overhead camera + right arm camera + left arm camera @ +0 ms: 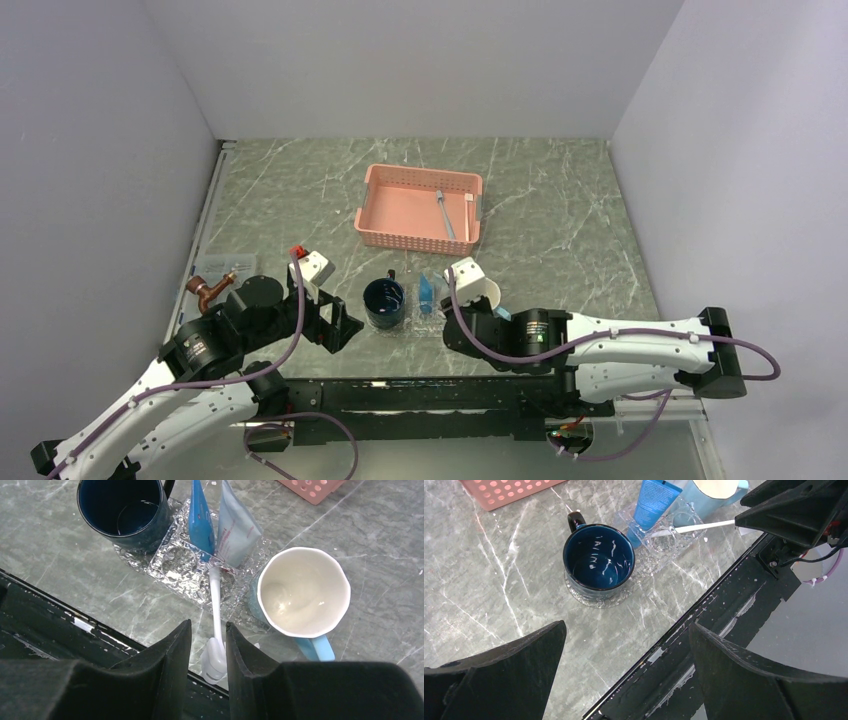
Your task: Prepare toiletry sets of a toothbrush and toothpaste on the tray
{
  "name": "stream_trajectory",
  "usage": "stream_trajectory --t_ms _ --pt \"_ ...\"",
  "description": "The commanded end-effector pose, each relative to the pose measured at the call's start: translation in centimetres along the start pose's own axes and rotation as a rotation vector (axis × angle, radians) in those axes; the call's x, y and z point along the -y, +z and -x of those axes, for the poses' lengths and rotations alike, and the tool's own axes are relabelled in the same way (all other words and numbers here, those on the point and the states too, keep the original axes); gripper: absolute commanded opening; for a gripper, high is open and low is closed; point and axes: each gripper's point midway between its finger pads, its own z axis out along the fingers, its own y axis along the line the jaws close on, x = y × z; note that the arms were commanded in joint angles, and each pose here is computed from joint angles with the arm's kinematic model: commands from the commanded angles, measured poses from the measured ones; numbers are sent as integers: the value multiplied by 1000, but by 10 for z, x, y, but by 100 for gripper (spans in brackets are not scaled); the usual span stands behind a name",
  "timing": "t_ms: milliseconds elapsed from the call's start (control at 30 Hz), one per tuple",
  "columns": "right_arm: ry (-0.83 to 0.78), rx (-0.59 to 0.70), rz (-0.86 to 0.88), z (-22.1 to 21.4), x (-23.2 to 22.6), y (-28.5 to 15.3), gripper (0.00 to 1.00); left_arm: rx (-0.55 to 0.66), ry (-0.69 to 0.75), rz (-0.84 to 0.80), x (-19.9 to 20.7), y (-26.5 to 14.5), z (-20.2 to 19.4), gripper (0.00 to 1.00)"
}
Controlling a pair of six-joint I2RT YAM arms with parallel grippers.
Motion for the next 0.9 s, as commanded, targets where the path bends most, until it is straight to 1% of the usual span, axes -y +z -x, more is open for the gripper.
stream_trajectory --t_ms 0,133,333,533,667,867 --pt "18 41 -27 12 2 -5 34 27 -10 -19 5 2 8 99" --pt "18 81 -34 31 2 -12 36 26 -11 -21 5 2 8 99" --pt "8 129 -94 68 8 -24 40 31 -10 -16 4 1 9 99" --pt "17 159 -91 106 12 -25 40 37 -7 -11 3 -1 10 99" --pt "40 149 -59 128 18 -18 40 45 -11 -3 2 -2 10 99" --pt "46 78 -79 154 34 7 40 51 -10 1 1 -3 11 99"
